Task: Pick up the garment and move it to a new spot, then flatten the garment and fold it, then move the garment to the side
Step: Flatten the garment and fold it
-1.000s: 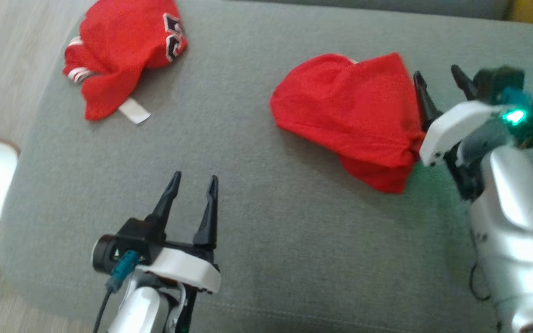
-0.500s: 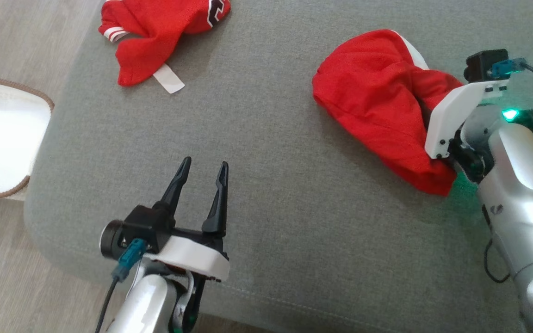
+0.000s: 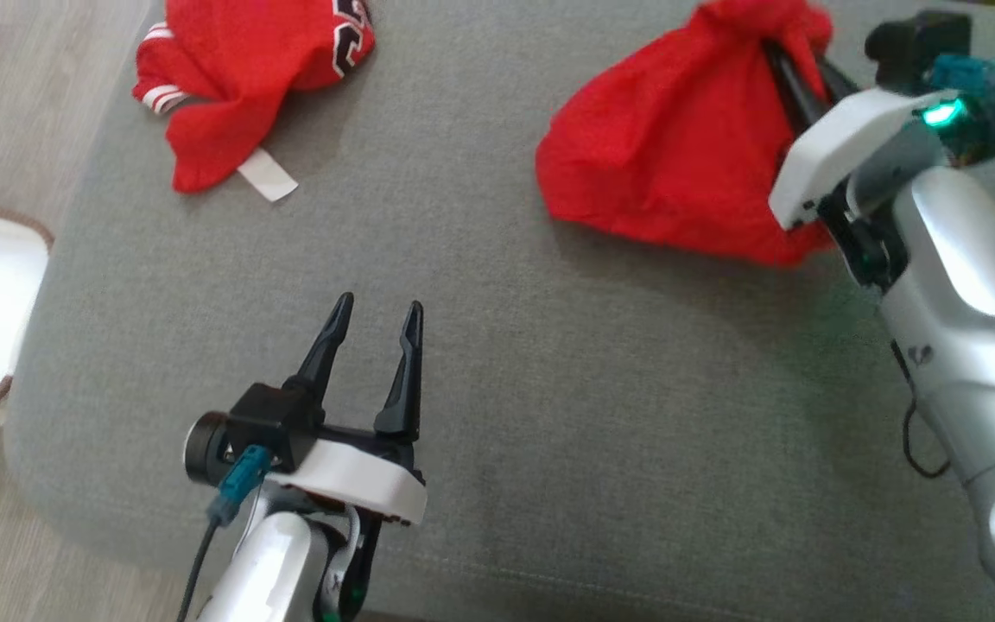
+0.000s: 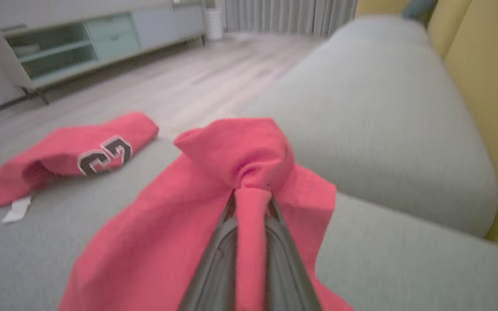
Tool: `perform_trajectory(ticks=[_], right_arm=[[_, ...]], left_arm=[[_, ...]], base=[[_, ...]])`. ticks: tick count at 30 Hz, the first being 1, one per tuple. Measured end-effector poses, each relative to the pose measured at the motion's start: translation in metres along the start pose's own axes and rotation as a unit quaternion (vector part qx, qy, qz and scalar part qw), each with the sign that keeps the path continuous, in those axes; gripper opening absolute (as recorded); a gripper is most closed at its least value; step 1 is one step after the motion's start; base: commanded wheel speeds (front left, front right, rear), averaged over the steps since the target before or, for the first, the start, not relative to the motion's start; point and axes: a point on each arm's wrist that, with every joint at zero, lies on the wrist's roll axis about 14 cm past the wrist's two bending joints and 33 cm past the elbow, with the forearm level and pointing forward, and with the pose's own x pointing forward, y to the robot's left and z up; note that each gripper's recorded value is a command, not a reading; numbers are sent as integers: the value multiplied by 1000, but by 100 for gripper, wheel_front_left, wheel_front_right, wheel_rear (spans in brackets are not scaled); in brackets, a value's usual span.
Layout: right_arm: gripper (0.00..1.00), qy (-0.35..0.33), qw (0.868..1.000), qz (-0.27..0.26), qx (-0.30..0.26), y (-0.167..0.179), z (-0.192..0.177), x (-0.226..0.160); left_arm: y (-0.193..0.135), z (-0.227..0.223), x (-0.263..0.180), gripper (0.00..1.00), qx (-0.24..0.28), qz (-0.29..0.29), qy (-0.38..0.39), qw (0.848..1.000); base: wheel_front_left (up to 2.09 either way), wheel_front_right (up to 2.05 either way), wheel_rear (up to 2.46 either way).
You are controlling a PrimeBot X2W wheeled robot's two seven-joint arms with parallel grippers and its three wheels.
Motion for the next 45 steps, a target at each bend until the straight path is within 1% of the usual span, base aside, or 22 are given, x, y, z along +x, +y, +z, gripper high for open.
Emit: perform_trajectory(ticks=[2,4,7,10,15,17,20,26,27,28,29,32,38,42,45], right_arm=[[0,-42,999,7,-13,5,21,-4],[0,-74,997,17,-29,13,32,-11],[0,-89,995,28,-43,23,30,-21],[0,-80,994,42,-57,37,1,-40],[0,-5,997,59,-59,64,-81,-85],[0,17,997,63,-51,74,-105,-101],[0,31,997,63,-43,86,-121,-118],[0,33,996,49,-61,89,-131,-139],[21,36,996,47,-63,90,-134,-144],[45,40,996,44,-63,90,-138,-149],[100,43,996,42,-63,91,-141,-153],[100,39,998,30,-50,93,-143,-164],[100,-8,999,4,-31,92,-118,-177],[100,-58,998,-39,4,75,-92,-190],[100,-85,993,-79,9,50,-70,-197]], left_arm=[[-3,2,1,100,0,-5,-4,1000],[-5,5,2,100,-1,-9,-8,1000],[-6,8,3,100,-1,-10,-13,1000],[-10,11,4,100,2,-17,-18,1000],[-18,13,5,100,3,-29,-22,999],[-20,11,3,100,2,-32,-19,999],[-21,10,4,100,3,-35,-19,999],[-32,12,7,100,2,-53,-22,998],[-34,12,7,100,1,-55,-23,998],[-36,13,7,100,1,-58,-23,998],[-37,13,7,100,1,-60,-24,998],[-41,14,6,100,0,-67,-25,997],[-50,20,3,100,1,-80,-34,996],[-53,17,-5,100,0,-83,-29,996],[-53,16,-9,100,1,-84,-28,996]], base=[[0,0,0],[0,0,0],[0,0,0],[0,0,0],[0,0,0],[0,0,0],[0,0,0],[0,0,0],[0,0,0],[0,0,0],[0,0,0],[0,0,0],[0,0,0],[0,0,0],[0,0,0]])
